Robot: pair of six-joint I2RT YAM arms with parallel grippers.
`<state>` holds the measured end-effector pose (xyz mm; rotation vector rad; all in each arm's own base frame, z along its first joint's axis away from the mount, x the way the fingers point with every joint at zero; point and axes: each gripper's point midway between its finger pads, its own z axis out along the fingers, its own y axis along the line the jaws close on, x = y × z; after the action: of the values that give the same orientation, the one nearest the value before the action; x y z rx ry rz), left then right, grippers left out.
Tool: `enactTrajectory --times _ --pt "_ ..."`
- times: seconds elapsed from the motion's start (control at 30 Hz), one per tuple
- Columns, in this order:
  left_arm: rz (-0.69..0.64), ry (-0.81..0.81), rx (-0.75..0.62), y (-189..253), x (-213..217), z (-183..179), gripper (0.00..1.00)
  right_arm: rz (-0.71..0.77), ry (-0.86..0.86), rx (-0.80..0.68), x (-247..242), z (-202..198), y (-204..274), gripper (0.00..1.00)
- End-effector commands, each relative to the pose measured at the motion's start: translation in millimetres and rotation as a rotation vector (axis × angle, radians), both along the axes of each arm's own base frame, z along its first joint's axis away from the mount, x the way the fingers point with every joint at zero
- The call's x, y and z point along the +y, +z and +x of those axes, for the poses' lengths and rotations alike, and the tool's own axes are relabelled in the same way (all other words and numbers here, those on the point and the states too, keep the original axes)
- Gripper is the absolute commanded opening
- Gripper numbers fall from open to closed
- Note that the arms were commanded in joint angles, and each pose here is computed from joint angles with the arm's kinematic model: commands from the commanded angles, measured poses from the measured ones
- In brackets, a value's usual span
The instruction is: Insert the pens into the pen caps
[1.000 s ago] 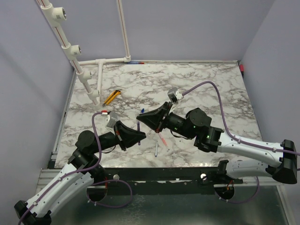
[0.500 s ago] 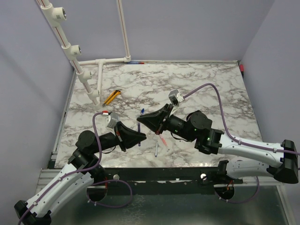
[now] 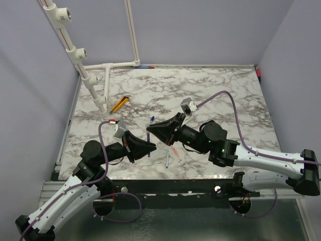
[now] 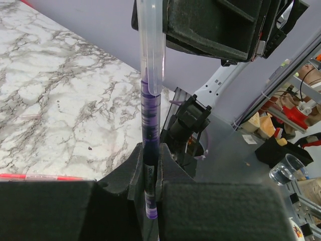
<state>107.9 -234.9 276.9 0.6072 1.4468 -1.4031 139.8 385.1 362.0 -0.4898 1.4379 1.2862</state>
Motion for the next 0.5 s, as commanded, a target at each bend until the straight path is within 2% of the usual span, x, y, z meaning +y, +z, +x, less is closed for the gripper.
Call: enactTrajectory --times 0.0,0.1,0.47 --pt "-0.043 0.029 -0.035 13.1 3.2 3.1 0.0 -0.06 0.042 0.006 3.1 -14.3 -21.2 0.13" --pt "-0.043 0.027 -0.034 13.1 3.0 2.7 0.0 -0.063 0.04 0.003 2.7 -14.9 -20.9 0.21" --pt "-0.042 0.025 -0.036 13.2 2.7 2.7 0.0 -0.069 0.034 -0.006 -1.8 -18.0 -15.8 0.38"
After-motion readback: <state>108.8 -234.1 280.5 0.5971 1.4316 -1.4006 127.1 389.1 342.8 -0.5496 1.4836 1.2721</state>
